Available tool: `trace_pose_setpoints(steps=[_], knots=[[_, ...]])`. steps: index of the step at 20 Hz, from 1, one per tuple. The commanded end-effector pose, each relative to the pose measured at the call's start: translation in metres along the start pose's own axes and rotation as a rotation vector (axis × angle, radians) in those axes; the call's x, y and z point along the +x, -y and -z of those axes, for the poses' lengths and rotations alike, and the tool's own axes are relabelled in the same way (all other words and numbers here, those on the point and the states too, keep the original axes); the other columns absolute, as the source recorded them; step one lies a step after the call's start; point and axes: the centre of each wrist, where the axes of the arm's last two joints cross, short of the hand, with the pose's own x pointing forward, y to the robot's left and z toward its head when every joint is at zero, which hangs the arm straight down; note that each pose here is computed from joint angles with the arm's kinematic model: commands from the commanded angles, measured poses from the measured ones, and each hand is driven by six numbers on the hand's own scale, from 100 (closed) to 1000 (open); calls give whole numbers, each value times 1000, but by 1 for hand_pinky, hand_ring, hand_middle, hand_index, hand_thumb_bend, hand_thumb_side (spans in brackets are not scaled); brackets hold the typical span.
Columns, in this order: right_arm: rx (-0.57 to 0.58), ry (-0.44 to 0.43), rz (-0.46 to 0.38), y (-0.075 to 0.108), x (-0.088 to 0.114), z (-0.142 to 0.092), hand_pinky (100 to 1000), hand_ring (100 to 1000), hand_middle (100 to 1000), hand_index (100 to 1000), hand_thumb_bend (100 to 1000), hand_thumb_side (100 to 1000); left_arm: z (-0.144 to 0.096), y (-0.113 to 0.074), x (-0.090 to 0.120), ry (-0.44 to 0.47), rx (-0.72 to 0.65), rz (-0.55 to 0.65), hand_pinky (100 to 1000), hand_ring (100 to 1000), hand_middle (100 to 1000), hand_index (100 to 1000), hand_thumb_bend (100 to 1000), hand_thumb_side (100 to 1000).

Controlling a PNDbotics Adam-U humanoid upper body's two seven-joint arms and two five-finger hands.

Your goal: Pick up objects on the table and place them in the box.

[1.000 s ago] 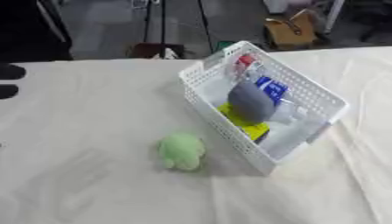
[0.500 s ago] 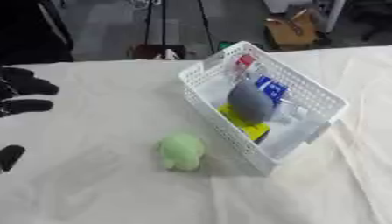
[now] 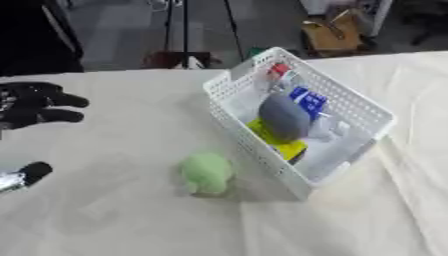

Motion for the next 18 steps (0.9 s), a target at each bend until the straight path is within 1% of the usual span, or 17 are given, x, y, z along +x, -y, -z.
trace_pose_setpoints(steps=[1, 2, 3, 4, 5, 6, 7, 8, 11, 12, 18], knots=[[-8, 25, 20, 0, 4, 7, 747, 703, 628, 801, 100, 930, 4, -5, -6, -6, -15, -39, 1000, 912, 963, 1000, 305, 919], [-8, 23, 22, 0, 5, 7, 748, 703, 628, 801, 100, 928, 7, -5, -7, 1, -8, -52, 1000, 890, 947, 1000, 186, 807], [-7, 22, 24, 0, 5, 7, 748, 703, 628, 801, 100, 928, 10, -5, -8, 8, 1, -64, 1000, 890, 947, 1000, 186, 807], [-7, 20, 26, 0, 5, 6, 748, 704, 628, 801, 100, 927, 14, -6, -10, 18, 17, -75, 1000, 868, 927, 1000, 140, 767], [-6, 19, 27, 0, 5, 6, 748, 704, 628, 801, 100, 927, 18, -6, -11, 25, 33, -85, 1000, 868, 927, 1000, 140, 767], [-5, 17, 29, 0, 5, 6, 749, 703, 628, 800, 100, 926, 21, -6, -12, 33, 46, -93, 1000, 858, 919, 1000, 109, 781], [-5, 17, 30, -1, 5, 5, 749, 703, 628, 800, 100, 926, 24, -5, -13, 38, 53, -99, 1000, 858, 919, 1000, 109, 781], [-6, 17, 32, -1, 5, 5, 750, 703, 628, 800, 100, 927, 27, -4, -14, 44, 59, -106, 1000, 850, 915, 1000, 100, 802], [-5, 16, 36, -1, 6, 5, 750, 703, 628, 800, 100, 927, 33, 0, -16, 61, 68, -121, 998, 847, 914, 1000, 100, 801], [-6, 15, 38, -2, 6, 5, 751, 703, 627, 798, 100, 925, 35, 1, -15, 75, 80, -125, 974, 825, 894, 1000, 100, 787], [-8, 8, 48, -3, 7, 3, 753, 703, 626, 798, 100, 922, 55, 7, -16, 101, 105, -128, 954, 812, 883, 1000, 100, 795]])
